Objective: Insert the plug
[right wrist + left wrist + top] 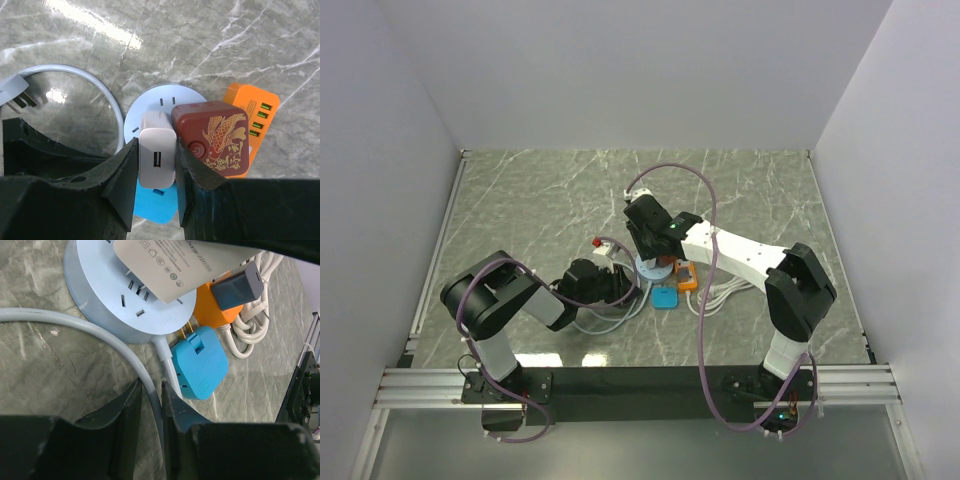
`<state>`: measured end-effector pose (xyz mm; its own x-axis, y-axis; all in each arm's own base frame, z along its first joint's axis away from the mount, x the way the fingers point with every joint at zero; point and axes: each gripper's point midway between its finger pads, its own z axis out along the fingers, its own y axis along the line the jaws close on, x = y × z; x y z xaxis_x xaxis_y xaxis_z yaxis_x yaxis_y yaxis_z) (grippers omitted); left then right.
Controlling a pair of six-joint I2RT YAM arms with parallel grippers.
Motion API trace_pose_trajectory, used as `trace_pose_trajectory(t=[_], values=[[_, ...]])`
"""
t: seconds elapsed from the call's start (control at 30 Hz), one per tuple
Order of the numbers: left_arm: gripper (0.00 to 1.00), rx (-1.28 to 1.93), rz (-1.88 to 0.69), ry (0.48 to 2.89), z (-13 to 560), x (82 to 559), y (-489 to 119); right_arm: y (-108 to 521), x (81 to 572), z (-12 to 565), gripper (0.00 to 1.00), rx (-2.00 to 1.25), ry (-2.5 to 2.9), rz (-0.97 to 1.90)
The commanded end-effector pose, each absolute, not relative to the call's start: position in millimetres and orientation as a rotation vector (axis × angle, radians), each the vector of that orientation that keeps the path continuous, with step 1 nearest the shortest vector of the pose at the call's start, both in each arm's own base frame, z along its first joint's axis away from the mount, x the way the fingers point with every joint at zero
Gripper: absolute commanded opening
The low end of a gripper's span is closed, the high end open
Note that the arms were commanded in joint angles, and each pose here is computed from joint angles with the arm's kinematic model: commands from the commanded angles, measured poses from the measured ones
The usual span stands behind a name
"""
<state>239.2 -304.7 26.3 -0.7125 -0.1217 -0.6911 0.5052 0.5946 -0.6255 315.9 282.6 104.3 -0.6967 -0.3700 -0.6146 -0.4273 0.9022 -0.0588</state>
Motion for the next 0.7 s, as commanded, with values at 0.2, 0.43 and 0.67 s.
trace_pose_trajectory(t=[0.2,0.43,0.67], values=[[0.27,0.339,-1.097,2.103,27.4,240.3,-306.0,289.4,320.7,105.6,0.00,-0.591,2.390,0.122],[0.27,0.339,-1.097,2.104,27.5,240.4,-306.1,282.6,312.5,109.9,0.00,-0.593,2.401,0.120],[0.27,0.349,-1.117,2.102,27.4,238.7,-308.7,278.8,306.8,113.9,0.00,-0.612,2.408,0.105]])
